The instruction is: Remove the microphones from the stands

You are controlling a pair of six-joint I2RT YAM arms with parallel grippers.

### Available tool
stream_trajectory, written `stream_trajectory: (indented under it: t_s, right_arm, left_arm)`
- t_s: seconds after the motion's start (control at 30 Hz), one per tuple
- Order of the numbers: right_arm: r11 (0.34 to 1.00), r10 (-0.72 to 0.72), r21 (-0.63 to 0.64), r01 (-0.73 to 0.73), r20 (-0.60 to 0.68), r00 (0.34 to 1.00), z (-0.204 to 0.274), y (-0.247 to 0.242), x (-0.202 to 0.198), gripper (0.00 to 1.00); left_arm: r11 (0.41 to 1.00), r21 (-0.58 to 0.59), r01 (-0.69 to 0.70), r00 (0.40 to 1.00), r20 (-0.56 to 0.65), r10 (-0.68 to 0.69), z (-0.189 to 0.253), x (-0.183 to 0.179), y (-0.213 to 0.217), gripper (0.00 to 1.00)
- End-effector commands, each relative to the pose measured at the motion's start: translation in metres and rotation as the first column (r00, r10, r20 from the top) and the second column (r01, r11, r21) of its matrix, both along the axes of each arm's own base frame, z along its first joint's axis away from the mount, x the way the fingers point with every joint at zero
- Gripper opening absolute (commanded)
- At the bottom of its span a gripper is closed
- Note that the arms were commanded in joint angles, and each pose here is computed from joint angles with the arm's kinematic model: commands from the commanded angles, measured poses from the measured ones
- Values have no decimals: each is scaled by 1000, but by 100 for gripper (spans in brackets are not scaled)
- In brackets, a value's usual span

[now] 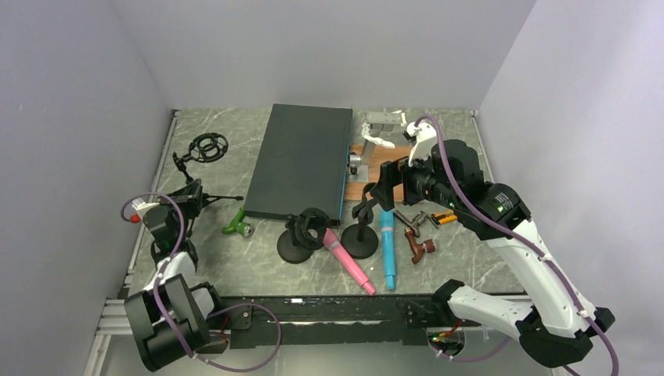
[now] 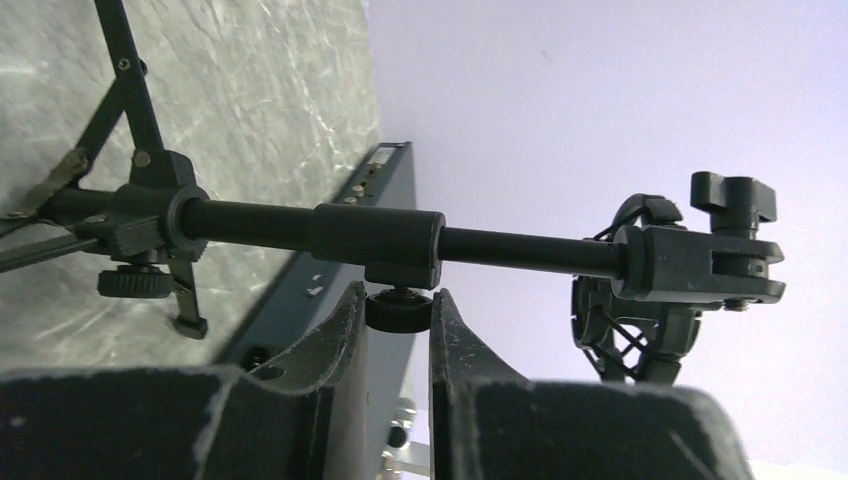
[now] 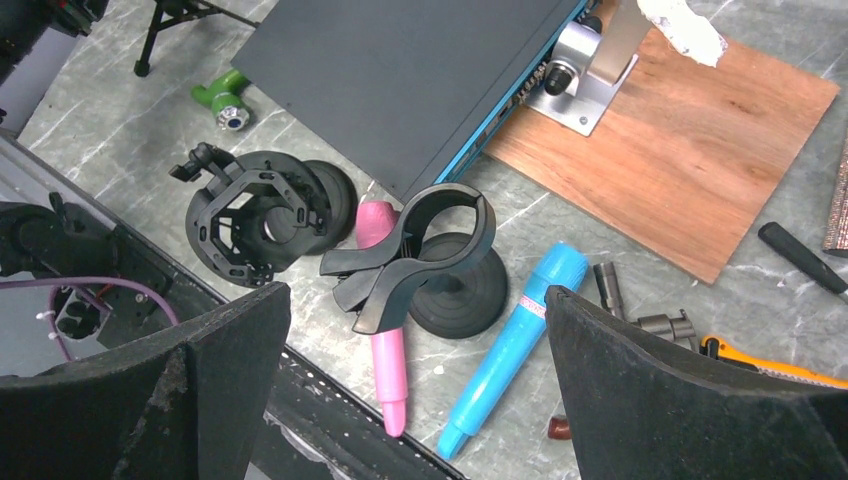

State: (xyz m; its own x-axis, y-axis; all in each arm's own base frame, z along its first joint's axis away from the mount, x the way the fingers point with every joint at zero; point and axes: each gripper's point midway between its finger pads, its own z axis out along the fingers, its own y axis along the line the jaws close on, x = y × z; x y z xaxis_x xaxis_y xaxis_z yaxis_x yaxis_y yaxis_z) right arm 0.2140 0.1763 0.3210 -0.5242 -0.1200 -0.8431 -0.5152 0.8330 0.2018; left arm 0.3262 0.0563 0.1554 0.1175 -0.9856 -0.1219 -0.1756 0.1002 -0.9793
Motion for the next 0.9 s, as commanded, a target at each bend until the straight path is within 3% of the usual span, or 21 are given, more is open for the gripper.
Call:
stream_trajectory:
  t_s: [0.0, 0.23, 0.47, 0.57, 0.67, 0.77, 0.87]
  right_arm:
    - [999, -26, 24, 24, 47, 999, 11, -5, 1, 100]
    - [999, -27, 28, 26, 54, 998, 13, -6, 0, 100]
    - [999, -27, 33, 25, 59, 998, 12, -6, 0, 100]
    - [999, -27, 32, 25, 61, 998, 13, -7, -1, 100]
    - [999, -25, 30, 23, 62, 998, 12, -8, -2, 100]
    - [999, -50, 19, 49, 69, 996, 11, -13, 0, 100]
    - [998, -55, 18, 54, 74, 996, 11, -13, 1, 100]
  left_arm:
    - [975, -219, 35, 999, 1, -36, -16, -5, -14, 0]
    - [875, -483, -41, 999, -17, 37, -32, -14, -13, 0]
    - [885, -466, -16, 998, 46, 42, -27, -14, -12, 0]
    - [940, -341, 27, 999, 27, -19, -13, -6, -12, 36]
    - [984, -176, 7, 991, -130, -30, -11, -7, -6, 65]
    - [998, -68, -3, 970, -245, -14, -7, -17, 1, 73]
    - [999, -44, 25, 943, -330, -38, -12, -30, -3, 72]
